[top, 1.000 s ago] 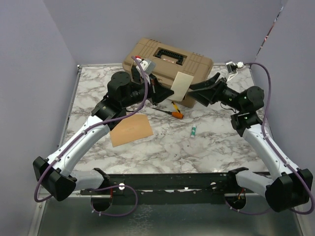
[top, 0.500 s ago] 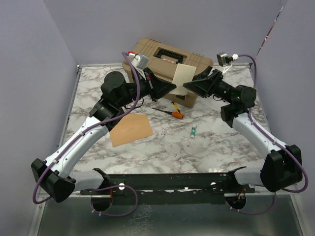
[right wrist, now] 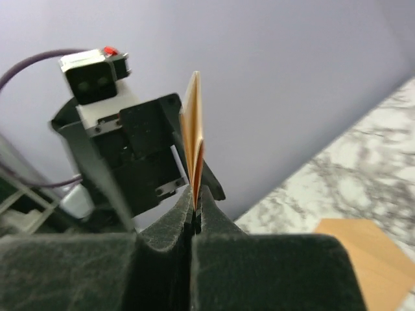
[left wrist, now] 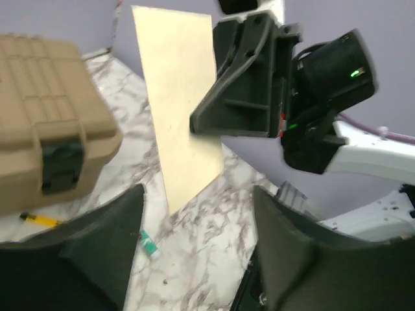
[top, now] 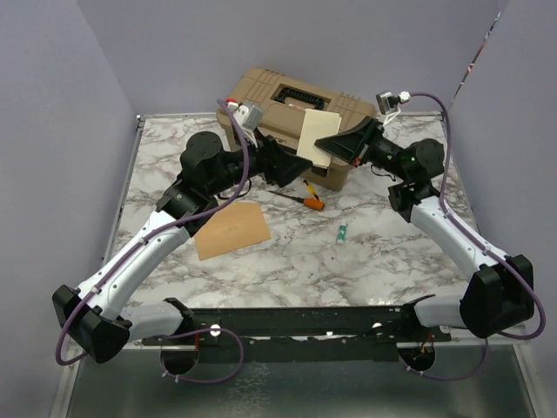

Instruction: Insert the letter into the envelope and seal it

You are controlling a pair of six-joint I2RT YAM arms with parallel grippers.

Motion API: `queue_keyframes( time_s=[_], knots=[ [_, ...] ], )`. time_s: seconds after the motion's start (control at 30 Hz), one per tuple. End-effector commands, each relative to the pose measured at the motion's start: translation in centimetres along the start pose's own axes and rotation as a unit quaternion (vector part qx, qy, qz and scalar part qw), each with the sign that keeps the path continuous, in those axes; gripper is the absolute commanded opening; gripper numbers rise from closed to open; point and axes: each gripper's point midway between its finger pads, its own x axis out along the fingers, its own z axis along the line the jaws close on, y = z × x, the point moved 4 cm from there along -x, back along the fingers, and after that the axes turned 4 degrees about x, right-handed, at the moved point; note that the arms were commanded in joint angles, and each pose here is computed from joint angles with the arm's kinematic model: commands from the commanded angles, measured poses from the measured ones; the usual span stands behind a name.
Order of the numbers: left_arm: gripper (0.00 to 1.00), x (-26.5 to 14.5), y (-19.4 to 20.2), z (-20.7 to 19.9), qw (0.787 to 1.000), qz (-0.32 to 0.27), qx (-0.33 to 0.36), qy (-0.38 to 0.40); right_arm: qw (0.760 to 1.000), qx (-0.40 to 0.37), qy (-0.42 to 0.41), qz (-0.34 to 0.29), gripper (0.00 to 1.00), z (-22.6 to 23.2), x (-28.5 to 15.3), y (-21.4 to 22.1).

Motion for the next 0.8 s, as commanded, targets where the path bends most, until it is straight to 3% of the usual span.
queue_keyframes(
  time_s=[0.0, 0.1, 0.23, 0.33, 0.47, 0.53, 0.77],
  knots=[
    [0.80, -3.0, 5.1, 4.7, 0.986, 0.070, 0.003, -0.153, 0.988, -0.041, 0.148, 0.011, 0.01, -4.5, -0.4, -0.1],
    [0.92, -6.0, 8.6, 8.7, 0.949, 0.099, -0.023, -0.299, 0.971, -0.064, 0.230, 0.029, 0.01, -7.4, -1.6, 0.4],
    [0.99, -10.7, 13.1, 12.9, 0.872, 0.123, -0.073, -0.469, 0.953, -0.088, 0.287, 0.046, 0.01, -9.1, -2.7, 0.6],
    [0.99, -13.7, 16.2, 15.5, 0.818, 0.143, -0.122, -0.543, 0.948, -0.099, 0.300, 0.049, 0.01, -9.5, -3.0, 0.6],
    [0.99, -17.2, 19.3, 19.1, 0.764, 0.152, -0.185, -0.600, 0.948, -0.098, 0.298, 0.056, 0.01, -9.8, -3.1, 1.0],
    [0.99, -17.9, 19.8, 20.8, 0.750, 0.150, -0.184, -0.617, 0.949, -0.096, 0.295, 0.060, 0.01, -9.7, -3.2, 1.3],
    [0.99, -16.2, 19.8, 27.7, 0.738, 0.162, -0.168, -0.633, 0.949, -0.094, 0.293, 0.072, 0.01, -9.2, -3.8, 1.9]
  ],
)
